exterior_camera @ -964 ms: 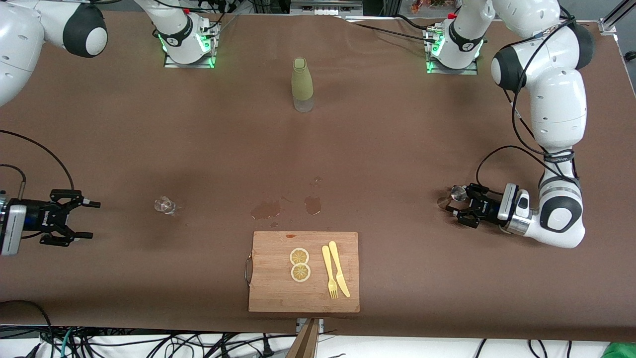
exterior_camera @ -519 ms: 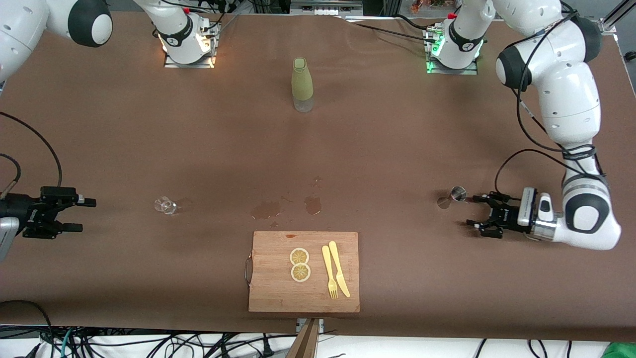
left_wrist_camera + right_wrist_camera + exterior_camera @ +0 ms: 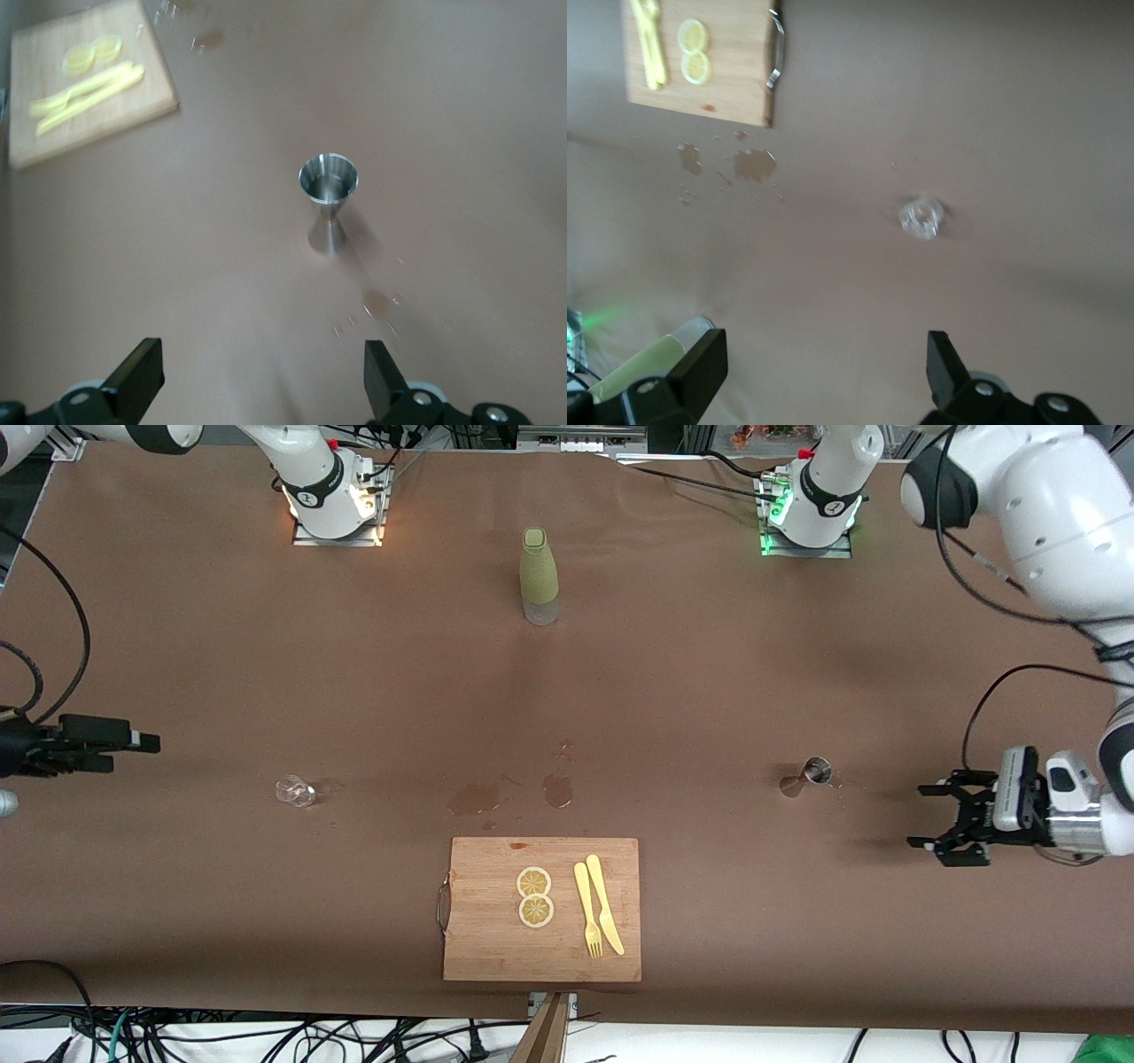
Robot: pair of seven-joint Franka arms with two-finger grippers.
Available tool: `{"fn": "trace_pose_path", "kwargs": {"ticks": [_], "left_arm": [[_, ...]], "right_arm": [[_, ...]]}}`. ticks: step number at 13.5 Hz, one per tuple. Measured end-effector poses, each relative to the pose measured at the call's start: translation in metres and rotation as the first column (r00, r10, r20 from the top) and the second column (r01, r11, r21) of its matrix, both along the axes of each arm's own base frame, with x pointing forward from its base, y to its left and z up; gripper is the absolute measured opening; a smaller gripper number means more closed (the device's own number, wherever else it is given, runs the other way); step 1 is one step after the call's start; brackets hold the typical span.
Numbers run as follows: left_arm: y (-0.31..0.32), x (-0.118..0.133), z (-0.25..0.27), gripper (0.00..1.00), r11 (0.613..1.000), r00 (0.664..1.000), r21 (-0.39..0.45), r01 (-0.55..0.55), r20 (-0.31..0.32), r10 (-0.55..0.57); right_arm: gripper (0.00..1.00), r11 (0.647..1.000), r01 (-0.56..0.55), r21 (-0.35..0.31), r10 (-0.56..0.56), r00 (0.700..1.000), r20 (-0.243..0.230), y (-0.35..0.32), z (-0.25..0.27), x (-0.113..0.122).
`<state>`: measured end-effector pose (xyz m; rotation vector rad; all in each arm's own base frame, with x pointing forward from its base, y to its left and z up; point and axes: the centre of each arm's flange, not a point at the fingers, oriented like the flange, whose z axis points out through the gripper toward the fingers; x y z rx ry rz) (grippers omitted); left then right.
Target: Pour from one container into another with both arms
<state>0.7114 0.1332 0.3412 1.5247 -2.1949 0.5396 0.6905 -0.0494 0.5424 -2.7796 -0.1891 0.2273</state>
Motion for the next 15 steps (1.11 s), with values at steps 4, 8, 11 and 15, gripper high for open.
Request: {"fn": "trace_pose_path", "kwargs": {"ticks": [4, 8, 11, 15], "left_arm": [[-0.010, -0.041, 0.110, 1.00, 0.940, 0.963, 0.244, -0.238, -0.069, 0.261], [-0.038, -0.075, 0.193, 1.00, 0.769, 0.826, 0.405, -0.495, -0.056, 0.561], [-0.054, -0.094, 0.222, 1.00, 0.609, 0.690, 0.486, -0.627, -0.017, 0.724], [-0.095, -0.111, 0.252, 1.00, 0.355, 0.459, 0.554, -0.753, 0.057, 0.886]], "right_arm": [[1.00, 0.980, 0.076, -0.183, -0.089, 0.994, -0.064, 0.030, 0.033, -0.032], [1.00, 0.949, 0.099, -0.300, -0.138, 0.984, -0.112, 0.034, 0.055, -0.084], [1.00, 0.945, 0.084, -0.315, -0.134, 0.981, -0.140, 0.040, 0.055, -0.115], [1.00, 0.949, 0.073, -0.307, -0.110, 0.989, -0.104, 0.052, 0.045, -0.124]]}}
